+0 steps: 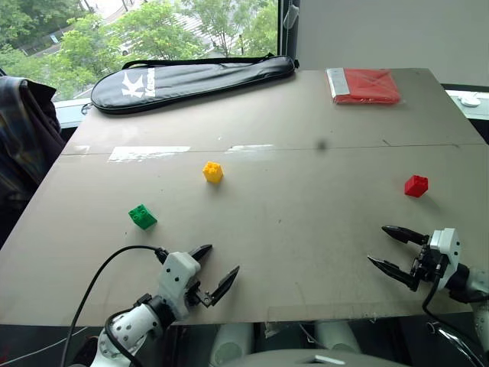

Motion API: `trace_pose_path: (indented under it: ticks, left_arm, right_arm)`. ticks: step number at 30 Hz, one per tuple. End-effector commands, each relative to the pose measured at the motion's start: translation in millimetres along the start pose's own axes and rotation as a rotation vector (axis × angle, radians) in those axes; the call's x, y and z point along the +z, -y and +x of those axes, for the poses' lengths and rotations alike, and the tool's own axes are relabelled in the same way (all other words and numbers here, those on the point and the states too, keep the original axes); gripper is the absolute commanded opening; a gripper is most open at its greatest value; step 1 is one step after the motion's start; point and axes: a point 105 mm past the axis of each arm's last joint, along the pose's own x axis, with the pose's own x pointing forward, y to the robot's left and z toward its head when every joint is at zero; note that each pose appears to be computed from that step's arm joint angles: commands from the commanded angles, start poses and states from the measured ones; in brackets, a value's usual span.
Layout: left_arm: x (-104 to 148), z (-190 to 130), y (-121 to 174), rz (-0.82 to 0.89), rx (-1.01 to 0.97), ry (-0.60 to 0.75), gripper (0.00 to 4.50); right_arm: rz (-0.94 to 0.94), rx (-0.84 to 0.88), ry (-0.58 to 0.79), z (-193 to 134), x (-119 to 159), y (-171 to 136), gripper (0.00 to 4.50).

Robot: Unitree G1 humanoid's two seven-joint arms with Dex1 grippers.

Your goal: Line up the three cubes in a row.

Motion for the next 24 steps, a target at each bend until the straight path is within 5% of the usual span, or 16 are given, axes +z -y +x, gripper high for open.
trace_pose_path:
  ticks: [1,14,24]
  left_arm:
    - [-1,-4,-1,0.002,0.001,-0.016,4.47]
    - [7,3,-6,0.025,-0.025,0.002,4.47]
    - [75,21,10,0.123,-0.314,0.111,4.47]
  right_arm:
    - [-0.043,0.009,0.017,2,9,1,4.5]
    - [-0.051,-0.062,0.053,-5,15,7,4.5]
    - [-0.108,-0.588,0.099,-48,43,69,4.5]
